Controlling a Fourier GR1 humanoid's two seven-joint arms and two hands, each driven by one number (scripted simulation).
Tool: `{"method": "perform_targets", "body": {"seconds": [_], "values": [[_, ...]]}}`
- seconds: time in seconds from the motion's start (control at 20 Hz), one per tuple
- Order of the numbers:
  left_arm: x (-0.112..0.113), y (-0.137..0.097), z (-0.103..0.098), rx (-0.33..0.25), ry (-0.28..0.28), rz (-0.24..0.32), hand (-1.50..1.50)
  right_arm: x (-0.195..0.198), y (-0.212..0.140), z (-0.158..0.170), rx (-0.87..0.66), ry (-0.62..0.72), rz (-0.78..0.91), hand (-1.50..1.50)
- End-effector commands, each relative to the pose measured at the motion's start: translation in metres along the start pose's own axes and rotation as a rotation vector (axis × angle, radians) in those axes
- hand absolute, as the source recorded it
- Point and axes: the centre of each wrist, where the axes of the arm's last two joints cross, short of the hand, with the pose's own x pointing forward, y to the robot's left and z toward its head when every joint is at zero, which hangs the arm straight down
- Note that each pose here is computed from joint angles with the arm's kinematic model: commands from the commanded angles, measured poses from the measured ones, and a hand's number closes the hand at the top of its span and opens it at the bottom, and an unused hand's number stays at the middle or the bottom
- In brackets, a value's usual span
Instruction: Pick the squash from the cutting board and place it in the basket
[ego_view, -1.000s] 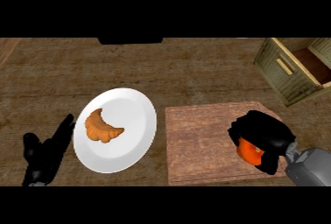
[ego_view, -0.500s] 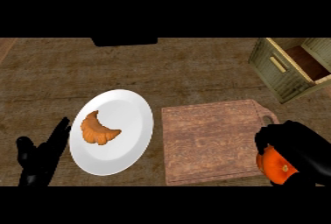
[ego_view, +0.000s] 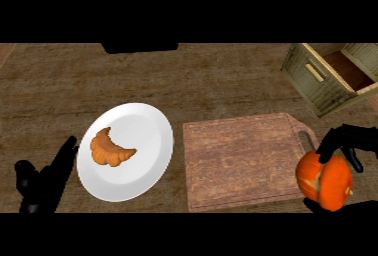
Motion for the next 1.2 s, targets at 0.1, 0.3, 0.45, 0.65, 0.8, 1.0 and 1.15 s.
{"method": "perform_targets", "body": {"seconds": [0.1,0.3,0.45,0.65,0.8,1.0,1.15], "values": [[-0.030,-0.003,0.003,-0.018,0.176,-0.001,0.00,0.027,-0.064,0.011,-0.193,0.020,-0.132,1.50],[-0.028,0.004,-0.001,-0.036,0.167,-0.005,0.00,0.042,-0.127,0.010,-0.319,0.078,-0.094,1.50],[-0.024,-0.005,0.002,-0.046,0.149,-0.024,0.00,0.059,-0.172,0.006,-0.398,0.123,-0.119,1.50],[-0.022,-0.014,-0.006,-0.064,0.144,-0.019,0.00,0.065,-0.227,0.007,-0.436,0.188,-0.131,1.50],[-0.020,-0.016,-0.018,-0.083,0.151,-0.023,0.00,0.068,-0.251,-0.004,-0.432,0.237,-0.117,1.50],[-0.022,-0.041,-0.015,-0.070,0.132,-0.032,0.00,0.041,-0.267,-0.015,-0.404,0.286,-0.095,1.50],[-0.037,-0.029,-0.008,-0.080,0.148,-0.041,0.00,0.032,-0.265,-0.025,-0.400,0.296,-0.053,1.50]]}}
